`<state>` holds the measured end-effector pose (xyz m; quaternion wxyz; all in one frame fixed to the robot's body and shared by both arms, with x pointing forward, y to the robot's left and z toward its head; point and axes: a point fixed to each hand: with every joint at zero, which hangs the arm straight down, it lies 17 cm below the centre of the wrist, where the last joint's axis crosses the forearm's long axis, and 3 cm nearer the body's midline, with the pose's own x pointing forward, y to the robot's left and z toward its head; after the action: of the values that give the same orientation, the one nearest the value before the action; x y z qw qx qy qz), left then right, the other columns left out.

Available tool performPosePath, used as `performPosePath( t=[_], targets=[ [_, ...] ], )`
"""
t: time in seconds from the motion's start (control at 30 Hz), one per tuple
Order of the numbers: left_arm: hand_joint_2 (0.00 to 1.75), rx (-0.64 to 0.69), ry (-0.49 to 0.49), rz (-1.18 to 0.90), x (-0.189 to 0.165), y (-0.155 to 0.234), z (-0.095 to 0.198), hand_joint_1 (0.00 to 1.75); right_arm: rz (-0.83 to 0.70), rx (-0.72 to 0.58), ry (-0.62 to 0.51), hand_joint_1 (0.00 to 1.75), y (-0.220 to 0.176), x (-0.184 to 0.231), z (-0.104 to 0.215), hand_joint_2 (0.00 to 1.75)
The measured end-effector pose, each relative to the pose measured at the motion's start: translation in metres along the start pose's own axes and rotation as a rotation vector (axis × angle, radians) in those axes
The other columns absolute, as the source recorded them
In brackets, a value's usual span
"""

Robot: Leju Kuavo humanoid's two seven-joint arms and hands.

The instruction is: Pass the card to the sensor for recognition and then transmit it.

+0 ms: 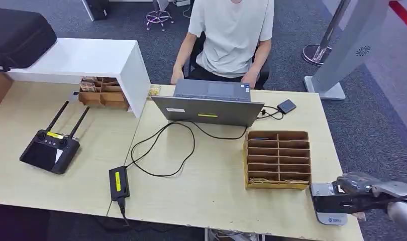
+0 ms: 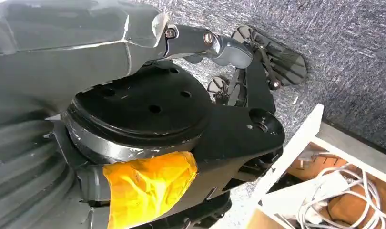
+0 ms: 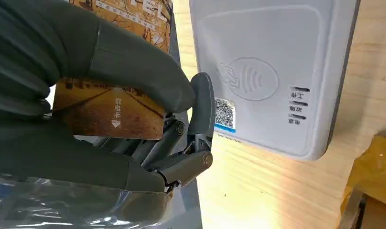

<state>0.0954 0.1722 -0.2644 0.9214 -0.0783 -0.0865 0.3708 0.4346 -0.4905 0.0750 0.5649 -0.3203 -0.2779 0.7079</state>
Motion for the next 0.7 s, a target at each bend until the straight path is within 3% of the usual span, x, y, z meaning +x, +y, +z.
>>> performPosePath(
  t=[0.7],
  targets=[
    [1.75, 0.005, 0.002, 0.011, 0.000, 0.001, 0.000, 0.00, -0.028, 0.018, -0.008, 1.75, 0.015, 0.007, -0.007, 1.75]
  ],
)
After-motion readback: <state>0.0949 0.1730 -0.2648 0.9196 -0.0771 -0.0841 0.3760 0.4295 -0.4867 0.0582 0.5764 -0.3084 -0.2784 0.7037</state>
